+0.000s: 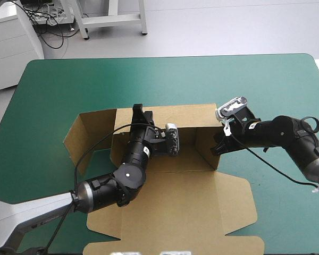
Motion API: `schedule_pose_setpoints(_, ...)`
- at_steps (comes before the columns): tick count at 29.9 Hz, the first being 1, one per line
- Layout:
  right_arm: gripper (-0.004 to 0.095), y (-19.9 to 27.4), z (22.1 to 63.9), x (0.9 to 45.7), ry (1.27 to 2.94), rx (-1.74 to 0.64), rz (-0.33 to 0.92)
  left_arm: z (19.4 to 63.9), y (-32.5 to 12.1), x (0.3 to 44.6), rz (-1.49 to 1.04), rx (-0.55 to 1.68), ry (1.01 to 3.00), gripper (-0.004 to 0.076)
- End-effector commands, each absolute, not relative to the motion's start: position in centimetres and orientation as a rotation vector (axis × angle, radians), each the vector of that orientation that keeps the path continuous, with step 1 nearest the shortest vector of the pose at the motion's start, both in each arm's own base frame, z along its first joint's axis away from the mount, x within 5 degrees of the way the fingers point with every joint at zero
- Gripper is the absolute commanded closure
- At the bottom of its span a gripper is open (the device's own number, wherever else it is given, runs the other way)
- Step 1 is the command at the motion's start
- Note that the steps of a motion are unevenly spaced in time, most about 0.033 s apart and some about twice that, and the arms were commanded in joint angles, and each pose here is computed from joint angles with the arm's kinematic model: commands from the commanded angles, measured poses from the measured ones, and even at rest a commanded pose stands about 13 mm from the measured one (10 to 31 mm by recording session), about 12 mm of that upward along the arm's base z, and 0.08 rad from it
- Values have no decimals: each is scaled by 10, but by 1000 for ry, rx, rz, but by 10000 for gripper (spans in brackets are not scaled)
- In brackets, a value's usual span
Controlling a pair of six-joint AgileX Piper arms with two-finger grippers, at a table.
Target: Fold the box
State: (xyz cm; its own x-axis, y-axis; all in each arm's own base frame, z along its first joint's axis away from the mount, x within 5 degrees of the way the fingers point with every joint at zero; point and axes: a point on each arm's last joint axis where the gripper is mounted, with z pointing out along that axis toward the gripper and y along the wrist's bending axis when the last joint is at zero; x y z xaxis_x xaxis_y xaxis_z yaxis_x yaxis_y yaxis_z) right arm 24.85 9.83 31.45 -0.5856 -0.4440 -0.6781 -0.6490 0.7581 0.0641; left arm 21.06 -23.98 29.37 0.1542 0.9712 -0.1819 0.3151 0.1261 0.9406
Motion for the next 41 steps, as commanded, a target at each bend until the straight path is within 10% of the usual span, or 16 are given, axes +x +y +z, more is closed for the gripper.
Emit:
schedule_pose_setpoints(1, 919, 98, 330, 249, 2223, -765, 401, 319, -248, 200, 742, 1349, 1253, 637)
schedule_pose_setpoints(9, 920, 88, 330, 256, 2245, -655, 257, 347, -259, 189, 712, 1252, 1245, 230)
schedule_pose_setpoints(21, 931, 76, 338, 264, 2219, -520, 112, 375, -260, 138, 561, 1311, 1228, 213)
schedule_pose_setpoints(27, 931, 77, 350, 266, 2194, -512, 116, 413, -243, 131, 448, 1258, 1289, 395)
schedule_pose_setpoints(31, 931, 77, 352, 266, 2194, -510, 118, 435, -232, 126, 370, 1273, 1343, 755)
schedule_pose_setpoints(41, 931, 77, 351, 264, 2217, -513, 127, 473, -205, 142, 211, 1219, 1577, 731)
